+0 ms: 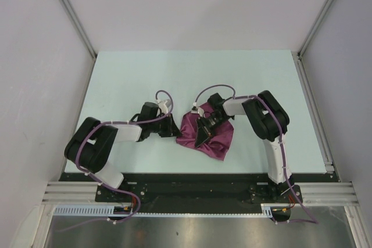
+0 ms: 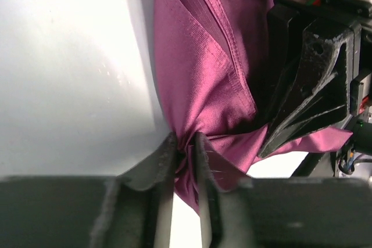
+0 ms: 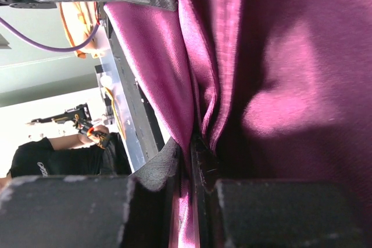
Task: Fold the napkin, place the utensils inside, and roll it up
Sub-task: Roll the napkin at the center of the board.
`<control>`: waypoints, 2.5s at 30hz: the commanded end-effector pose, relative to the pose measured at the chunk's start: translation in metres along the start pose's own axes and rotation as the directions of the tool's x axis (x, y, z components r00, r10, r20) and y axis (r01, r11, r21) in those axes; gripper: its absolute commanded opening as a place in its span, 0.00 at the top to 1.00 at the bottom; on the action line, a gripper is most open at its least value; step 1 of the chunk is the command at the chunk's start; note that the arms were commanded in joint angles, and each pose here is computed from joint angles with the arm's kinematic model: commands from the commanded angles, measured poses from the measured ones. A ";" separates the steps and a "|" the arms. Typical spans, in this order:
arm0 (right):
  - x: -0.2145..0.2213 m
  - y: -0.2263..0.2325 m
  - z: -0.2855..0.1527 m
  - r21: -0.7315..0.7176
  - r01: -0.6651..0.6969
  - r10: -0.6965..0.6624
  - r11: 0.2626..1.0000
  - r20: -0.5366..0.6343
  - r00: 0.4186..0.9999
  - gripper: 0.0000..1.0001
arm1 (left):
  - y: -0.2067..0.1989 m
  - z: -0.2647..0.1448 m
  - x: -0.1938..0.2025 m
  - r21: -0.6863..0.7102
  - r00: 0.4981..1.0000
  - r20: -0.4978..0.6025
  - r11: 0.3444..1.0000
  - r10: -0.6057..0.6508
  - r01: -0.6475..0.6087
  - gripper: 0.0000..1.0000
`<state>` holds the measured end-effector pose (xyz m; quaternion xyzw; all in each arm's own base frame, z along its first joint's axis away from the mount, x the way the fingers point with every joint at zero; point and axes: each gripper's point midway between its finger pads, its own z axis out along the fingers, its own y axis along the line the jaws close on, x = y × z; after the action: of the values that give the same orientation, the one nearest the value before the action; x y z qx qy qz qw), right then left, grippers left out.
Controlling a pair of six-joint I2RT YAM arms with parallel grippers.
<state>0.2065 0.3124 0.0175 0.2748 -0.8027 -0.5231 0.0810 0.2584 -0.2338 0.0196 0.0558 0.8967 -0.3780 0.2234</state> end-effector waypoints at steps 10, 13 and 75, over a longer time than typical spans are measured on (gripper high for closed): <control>-0.020 0.012 -0.025 0.109 0.015 -0.021 0.994 0.053 0.998 0.63 | 0.004 -0.001 0.020 -0.017 0.997 -0.072 1.000 -0.018 0.017 1.00; -0.031 0.023 -0.036 0.163 0.041 -0.056 0.986 0.088 0.995 0.56 | 0.005 0.001 0.020 -0.019 0.997 -0.072 1.000 -0.021 0.019 1.00; 0.036 0.027 0.034 0.210 0.212 -0.195 0.954 -0.100 0.976 0.90 | 0.007 -0.040 -0.035 -0.098 0.981 0.183 0.994 0.069 -0.052 0.22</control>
<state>0.1976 0.3318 0.0226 0.4112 -0.8353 -0.3503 -0.1022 0.2778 -0.2115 0.0505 0.0317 0.8921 -0.3546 0.2783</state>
